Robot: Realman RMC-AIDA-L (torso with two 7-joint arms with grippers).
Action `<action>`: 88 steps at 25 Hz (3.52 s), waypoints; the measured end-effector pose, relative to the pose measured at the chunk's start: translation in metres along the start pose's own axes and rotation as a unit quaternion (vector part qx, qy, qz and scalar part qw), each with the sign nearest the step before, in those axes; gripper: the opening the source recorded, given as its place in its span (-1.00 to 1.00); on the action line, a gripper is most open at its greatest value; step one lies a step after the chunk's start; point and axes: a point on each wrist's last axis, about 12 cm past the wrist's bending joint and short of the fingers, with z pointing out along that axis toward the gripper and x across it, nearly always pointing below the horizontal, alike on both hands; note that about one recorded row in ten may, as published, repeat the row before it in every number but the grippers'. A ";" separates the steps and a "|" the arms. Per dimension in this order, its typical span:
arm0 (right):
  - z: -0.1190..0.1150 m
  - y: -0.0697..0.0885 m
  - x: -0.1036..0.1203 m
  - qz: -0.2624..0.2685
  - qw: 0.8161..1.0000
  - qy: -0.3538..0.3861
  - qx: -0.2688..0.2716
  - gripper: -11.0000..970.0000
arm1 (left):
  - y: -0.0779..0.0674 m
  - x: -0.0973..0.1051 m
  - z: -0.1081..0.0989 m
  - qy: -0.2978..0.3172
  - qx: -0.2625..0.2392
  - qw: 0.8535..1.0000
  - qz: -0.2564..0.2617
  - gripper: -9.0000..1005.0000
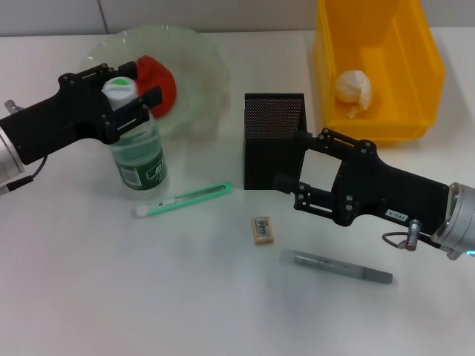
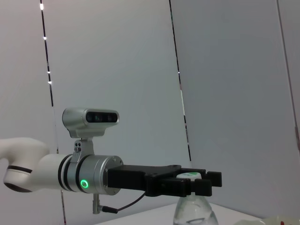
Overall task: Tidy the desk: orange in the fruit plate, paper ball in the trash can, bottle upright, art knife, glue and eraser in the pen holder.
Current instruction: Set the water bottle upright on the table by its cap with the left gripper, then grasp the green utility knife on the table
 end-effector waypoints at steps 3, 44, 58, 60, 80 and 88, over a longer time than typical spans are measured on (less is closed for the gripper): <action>0.000 0.000 0.000 0.001 1.000 0.000 -0.001 0.49 | 0.000 0.000 0.000 0.000 -0.001 1.000 -0.001 0.17; -0.058 -0.020 -0.045 0.024 1.000 0.003 0.006 0.49 | -0.052 0.000 0.009 -0.040 0.214 0.976 -0.025 0.30; -0.037 -0.040 -0.148 0.065 0.959 0.274 -0.024 0.50 | -0.056 0.015 0.002 -0.033 0.193 0.980 -0.028 0.30; -0.026 -0.042 -0.159 0.075 0.947 0.312 -0.021 0.50 | -0.056 0.016 0.001 -0.032 0.192 0.981 -0.029 0.30; 0.112 -0.041 -0.200 -0.125 0.830 0.533 -0.108 0.50 | -0.065 0.034 -0.036 -0.033 0.153 0.986 -0.061 0.30; 0.142 -0.039 -0.174 -0.169 0.818 0.536 -0.127 0.49 | -0.066 0.038 -0.043 -0.027 0.147 0.987 -0.063 0.30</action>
